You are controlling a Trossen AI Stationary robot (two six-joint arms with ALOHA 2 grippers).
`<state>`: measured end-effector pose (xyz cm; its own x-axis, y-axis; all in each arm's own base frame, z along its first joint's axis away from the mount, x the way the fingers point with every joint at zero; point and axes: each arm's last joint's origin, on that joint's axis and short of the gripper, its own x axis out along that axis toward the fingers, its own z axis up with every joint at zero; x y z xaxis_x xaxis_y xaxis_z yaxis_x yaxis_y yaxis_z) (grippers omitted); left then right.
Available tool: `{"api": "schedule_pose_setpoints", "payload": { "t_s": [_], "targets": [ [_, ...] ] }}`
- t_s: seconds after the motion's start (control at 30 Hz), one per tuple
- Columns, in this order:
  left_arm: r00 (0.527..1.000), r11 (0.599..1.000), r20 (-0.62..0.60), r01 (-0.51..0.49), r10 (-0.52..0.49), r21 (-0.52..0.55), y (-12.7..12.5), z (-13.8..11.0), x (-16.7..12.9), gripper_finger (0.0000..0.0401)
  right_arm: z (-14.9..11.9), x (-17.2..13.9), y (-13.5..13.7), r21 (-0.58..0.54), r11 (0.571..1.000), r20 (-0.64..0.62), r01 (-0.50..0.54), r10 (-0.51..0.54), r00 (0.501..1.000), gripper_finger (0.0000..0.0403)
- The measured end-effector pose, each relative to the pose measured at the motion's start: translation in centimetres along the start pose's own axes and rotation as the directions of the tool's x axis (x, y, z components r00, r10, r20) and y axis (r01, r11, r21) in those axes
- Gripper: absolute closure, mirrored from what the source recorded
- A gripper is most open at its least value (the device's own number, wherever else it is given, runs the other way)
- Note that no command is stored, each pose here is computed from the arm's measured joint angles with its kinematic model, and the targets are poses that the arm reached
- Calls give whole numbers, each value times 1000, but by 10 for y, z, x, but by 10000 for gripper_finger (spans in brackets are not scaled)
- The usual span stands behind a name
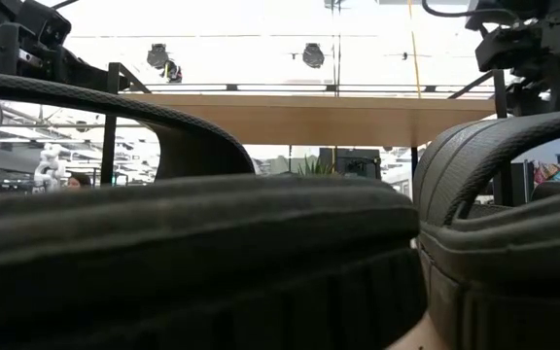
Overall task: Pick and place slides into the shelf
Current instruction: Put the black slipper on the shelf
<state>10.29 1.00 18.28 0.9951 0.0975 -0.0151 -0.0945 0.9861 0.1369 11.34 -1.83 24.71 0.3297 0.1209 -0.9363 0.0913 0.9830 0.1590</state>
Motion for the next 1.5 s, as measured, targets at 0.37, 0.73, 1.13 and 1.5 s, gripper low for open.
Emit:
{"api": "schedule_pose_setpoints", "payload": {
  "t_s": [0.37,0.73,1.13,1.5],
  "targets": [
    [999,999,-44,4,-6,-38,-1,-4,0,375,5,6,-10,50,999,-45,20,-18,999,202],
    [999,1000,-47,5,-6,-16,-1,-5,0,375,-24,-37,5,69,991,271,-111,89,958,202],
    [999,1000,-38,4,-5,-16,0,-4,0,375,-56,-17,13,166,944,292,-287,231,928,203],
    [999,999,-40,3,-5,-53,-1,-4,0,375,-21,18,1,210,962,-19,-175,183,983,203]
  ]
}}
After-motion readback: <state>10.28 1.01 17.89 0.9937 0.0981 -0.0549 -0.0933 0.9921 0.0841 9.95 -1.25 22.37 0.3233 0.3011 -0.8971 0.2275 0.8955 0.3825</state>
